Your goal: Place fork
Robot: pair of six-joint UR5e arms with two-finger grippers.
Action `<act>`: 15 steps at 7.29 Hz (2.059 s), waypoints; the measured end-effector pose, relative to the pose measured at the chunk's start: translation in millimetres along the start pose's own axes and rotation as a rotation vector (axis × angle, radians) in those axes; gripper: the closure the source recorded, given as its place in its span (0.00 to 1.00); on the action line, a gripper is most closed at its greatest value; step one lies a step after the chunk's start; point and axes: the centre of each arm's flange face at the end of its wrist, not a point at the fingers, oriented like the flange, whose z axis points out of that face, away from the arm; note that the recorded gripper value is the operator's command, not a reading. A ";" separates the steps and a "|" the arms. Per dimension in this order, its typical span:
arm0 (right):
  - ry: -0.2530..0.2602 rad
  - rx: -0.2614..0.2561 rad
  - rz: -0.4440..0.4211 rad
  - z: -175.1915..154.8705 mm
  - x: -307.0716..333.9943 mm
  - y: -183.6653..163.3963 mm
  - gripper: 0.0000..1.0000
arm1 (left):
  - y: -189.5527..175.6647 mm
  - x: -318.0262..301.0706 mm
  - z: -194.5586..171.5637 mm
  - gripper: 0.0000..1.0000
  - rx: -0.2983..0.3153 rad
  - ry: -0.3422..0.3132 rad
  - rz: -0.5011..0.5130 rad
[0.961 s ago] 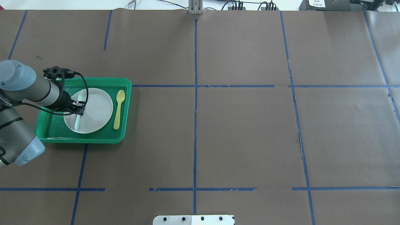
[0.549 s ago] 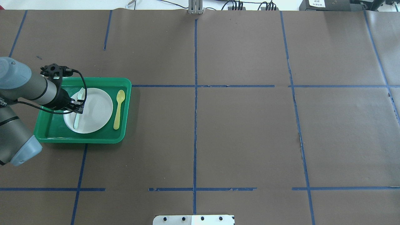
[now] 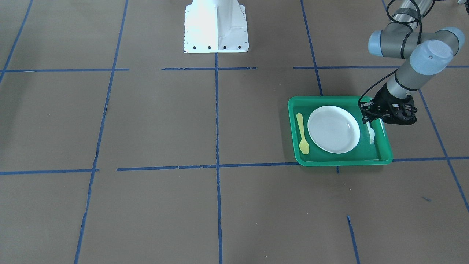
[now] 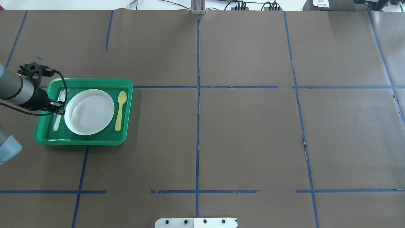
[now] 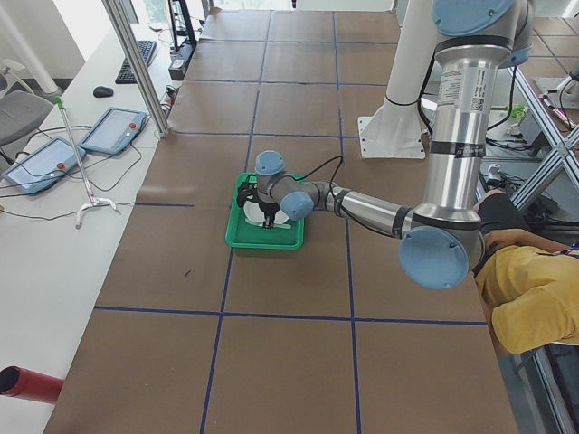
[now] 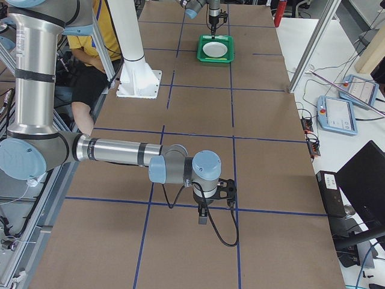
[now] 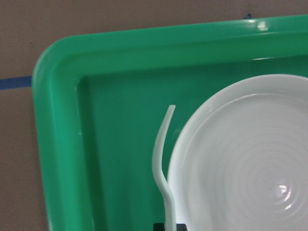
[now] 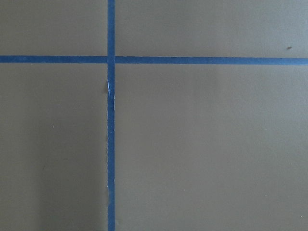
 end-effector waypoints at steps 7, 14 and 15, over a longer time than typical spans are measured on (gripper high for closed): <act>0.000 0.000 0.000 0.0 0.0 0.0 0.00 | -13.4 -19.5 -6.1 0.00 0.018 -0.009 -0.036; 0.000 0.000 0.000 0.0 0.0 0.0 0.00 | 2.7 -285.2 -178.0 0.00 0.061 -0.133 0.005; 0.000 0.000 0.001 0.0 0.0 0.0 0.00 | 20.0 -297.7 -177.6 0.00 0.047 -0.084 -0.021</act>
